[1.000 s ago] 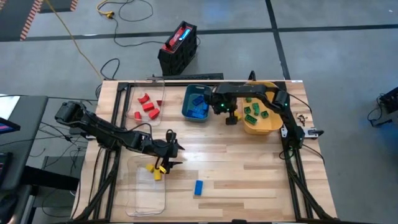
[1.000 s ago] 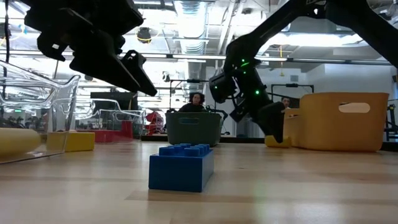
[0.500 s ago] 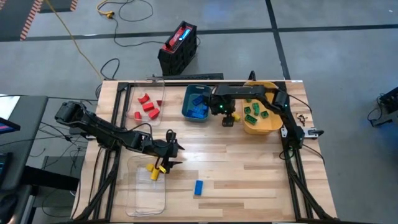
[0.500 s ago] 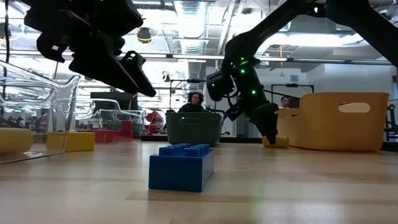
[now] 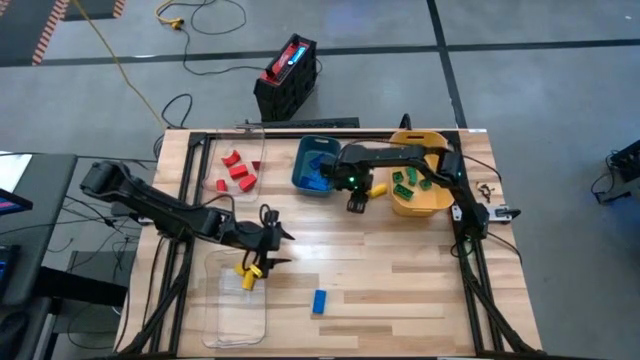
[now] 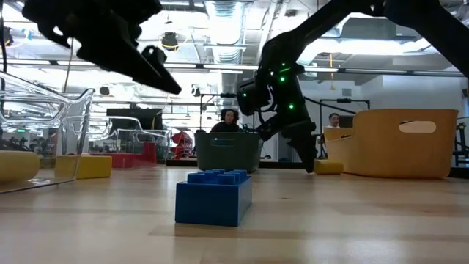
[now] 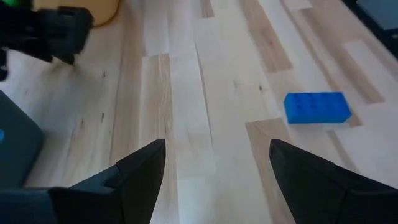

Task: Sort blocks
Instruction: Put the yellow block into the bottom transparent bin

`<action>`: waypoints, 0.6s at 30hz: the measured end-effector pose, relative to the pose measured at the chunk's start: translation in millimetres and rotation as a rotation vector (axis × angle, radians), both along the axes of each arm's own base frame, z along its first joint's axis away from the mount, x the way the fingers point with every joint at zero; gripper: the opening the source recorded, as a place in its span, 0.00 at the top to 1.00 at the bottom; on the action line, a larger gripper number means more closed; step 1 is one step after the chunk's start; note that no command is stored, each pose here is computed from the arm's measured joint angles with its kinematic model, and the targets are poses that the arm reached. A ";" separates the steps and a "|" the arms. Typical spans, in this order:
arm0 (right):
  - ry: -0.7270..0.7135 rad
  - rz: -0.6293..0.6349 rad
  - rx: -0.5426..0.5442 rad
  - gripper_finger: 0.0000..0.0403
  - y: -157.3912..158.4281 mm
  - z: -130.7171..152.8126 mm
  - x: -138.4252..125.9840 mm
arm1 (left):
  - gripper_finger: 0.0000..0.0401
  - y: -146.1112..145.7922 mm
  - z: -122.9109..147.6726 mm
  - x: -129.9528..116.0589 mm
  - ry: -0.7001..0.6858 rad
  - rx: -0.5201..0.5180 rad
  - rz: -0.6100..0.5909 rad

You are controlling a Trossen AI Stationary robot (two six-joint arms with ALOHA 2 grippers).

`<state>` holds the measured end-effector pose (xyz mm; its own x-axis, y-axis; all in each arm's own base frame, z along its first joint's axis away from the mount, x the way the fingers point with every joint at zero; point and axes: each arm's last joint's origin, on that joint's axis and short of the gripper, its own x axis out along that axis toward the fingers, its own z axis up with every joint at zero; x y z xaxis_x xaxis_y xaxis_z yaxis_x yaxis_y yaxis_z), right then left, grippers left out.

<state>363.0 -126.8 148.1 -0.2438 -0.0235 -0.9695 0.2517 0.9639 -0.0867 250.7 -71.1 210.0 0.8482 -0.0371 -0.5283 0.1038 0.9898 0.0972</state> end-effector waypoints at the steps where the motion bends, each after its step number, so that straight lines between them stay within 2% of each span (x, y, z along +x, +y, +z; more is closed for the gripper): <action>1: -0.007 0.001 0.001 0.58 3.0 -0.1 1.6 | 0.30 0.4 2.5 -1.7 -0.005 -0.003 0.000; 6: -0.031 0.038 -0.005 0.74 16.4 -0.5 8.2 | 0.30 2.0 7.3 -9.2 0.013 -0.018 0.011; 13: -0.044 0.091 0.007 0.95 35.5 -0.7 14.3 | 0.30 -2.0 6.3 -12.1 0.026 0.023 -0.001; 16: -0.031 0.141 0.023 0.99 40.5 2.0 15.0 | 0.30 -1.7 5.7 -12.5 0.031 0.032 0.007; 18: 0.001 0.216 0.049 0.95 45.1 8.5 14.9 | 0.30 -1.7 5.8 -12.4 0.031 0.028 0.010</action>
